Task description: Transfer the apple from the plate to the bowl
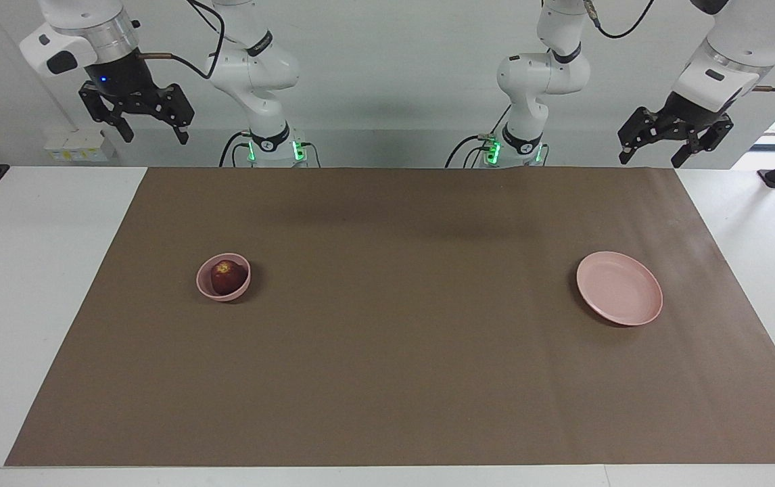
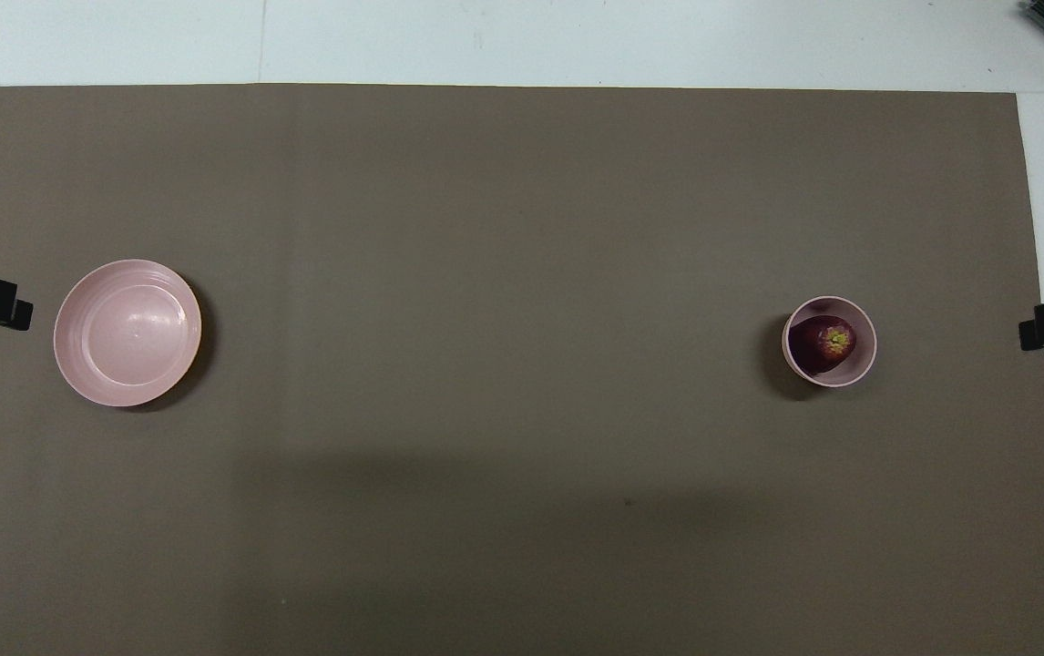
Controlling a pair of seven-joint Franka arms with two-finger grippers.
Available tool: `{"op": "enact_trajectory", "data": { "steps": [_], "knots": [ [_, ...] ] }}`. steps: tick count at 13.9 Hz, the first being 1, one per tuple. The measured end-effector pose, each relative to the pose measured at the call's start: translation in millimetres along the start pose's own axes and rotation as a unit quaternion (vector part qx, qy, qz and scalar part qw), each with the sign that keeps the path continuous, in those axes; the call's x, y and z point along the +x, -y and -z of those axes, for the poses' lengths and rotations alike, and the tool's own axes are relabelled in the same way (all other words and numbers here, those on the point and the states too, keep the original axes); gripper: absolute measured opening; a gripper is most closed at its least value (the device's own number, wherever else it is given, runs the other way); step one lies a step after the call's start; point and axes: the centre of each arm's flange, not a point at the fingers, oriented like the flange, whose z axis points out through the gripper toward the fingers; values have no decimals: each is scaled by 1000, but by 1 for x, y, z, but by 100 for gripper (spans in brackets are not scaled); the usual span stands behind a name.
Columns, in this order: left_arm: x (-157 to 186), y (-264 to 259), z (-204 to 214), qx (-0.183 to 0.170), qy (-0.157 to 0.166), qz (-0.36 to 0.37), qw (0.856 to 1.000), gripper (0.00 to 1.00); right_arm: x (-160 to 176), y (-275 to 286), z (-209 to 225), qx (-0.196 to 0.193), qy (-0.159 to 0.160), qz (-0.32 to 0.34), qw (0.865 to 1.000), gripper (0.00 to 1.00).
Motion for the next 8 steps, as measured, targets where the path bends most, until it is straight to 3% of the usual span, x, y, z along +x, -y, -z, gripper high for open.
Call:
{"op": "enact_trajectory", "data": {
  "steps": [8],
  "knots": [
    [-2, 4, 0, -1, 5, 5, 1000, 100, 2, 1, -1, 0, -6, 1, 1000, 100]
  ]
}}
